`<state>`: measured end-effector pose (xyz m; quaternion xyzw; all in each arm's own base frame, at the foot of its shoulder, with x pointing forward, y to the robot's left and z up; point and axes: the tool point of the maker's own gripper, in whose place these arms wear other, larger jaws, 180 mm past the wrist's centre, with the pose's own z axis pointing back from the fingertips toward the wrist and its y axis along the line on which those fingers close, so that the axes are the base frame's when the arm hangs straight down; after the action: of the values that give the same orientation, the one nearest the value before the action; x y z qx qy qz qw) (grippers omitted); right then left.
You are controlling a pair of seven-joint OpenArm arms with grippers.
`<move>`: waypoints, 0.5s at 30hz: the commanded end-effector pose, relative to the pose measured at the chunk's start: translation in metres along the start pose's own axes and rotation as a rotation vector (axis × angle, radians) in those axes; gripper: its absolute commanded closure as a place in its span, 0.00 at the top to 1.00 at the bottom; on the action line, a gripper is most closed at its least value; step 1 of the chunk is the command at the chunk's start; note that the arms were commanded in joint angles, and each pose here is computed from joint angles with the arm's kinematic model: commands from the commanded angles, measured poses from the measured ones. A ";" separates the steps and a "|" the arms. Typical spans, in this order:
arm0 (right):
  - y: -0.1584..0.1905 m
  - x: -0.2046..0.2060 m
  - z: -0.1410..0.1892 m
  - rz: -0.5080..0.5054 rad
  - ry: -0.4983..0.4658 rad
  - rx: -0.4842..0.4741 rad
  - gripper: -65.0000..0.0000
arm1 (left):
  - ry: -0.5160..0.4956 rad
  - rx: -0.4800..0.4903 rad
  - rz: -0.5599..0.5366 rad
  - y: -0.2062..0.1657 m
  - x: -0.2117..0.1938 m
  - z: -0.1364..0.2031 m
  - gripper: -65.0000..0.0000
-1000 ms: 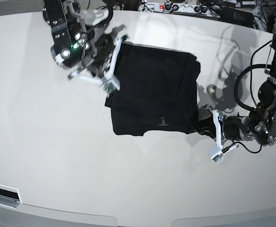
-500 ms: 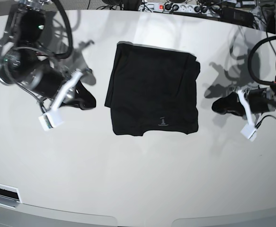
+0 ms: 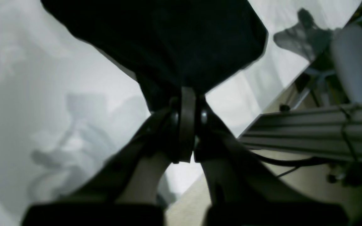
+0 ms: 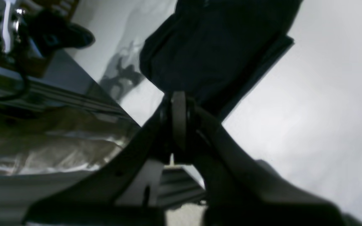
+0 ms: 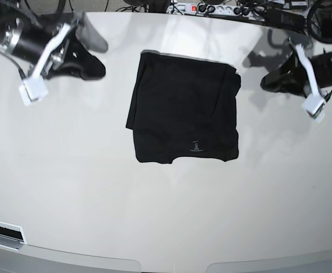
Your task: Layout the t-shirt on the table in an organized manner, then fold the t-shirt properly
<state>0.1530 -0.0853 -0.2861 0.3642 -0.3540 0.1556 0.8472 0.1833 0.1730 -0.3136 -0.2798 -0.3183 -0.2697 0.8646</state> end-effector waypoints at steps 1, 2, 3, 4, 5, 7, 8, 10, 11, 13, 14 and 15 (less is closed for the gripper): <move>0.009 0.003 0.009 0.022 -0.016 -0.003 0.00 | -0.004 -0.012 -0.024 -0.008 0.003 0.007 0.00; 0.012 -0.002 0.014 0.023 -0.001 -0.019 0.00 | 0.016 -0.017 -0.025 -0.015 -0.003 0.009 0.00; 0.015 -0.007 0.020 0.021 0.015 -0.034 0.00 | 0.032 -0.022 -0.022 -0.022 -0.009 0.012 0.00; 0.017 -0.013 0.025 0.013 0.033 -0.047 0.00 | 0.050 -0.029 -0.014 -0.028 -0.016 0.014 0.00; 0.019 -0.020 0.030 -0.001 0.052 -0.059 0.00 | 0.069 -0.037 -0.001 -0.034 -0.024 0.016 0.00; 0.021 -0.038 0.038 -0.047 0.099 -0.076 0.00 | 0.130 -0.061 0.034 -0.047 -0.045 0.020 0.00; 0.024 -0.048 0.042 -0.072 0.127 -0.078 0.00 | 0.172 -0.073 0.055 -0.054 -0.057 0.022 0.00; 0.032 -0.066 0.049 -0.122 0.178 -0.076 0.00 | 0.264 -0.097 0.094 -0.067 -0.084 0.029 0.00; 0.037 -0.075 0.053 -0.146 0.202 -0.075 0.00 | 0.305 -0.110 0.115 -0.074 -0.096 0.033 0.00; 0.044 -0.091 0.061 -0.190 0.251 -0.078 0.00 | 0.356 -0.137 0.165 -0.090 -0.115 0.041 0.00; 0.046 -0.100 0.065 -0.206 0.285 -0.089 0.00 | 0.376 -0.150 0.191 -0.098 -0.123 0.045 0.00; 0.047 -0.109 0.069 -0.221 0.318 -0.100 0.00 | 0.398 -0.162 0.218 -0.106 -0.132 0.049 0.00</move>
<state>0.0195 -0.1050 -0.3107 0.3256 -0.1766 0.0965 0.9238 0.0077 0.1712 -0.3467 -0.3163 -0.0807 -0.2454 0.9128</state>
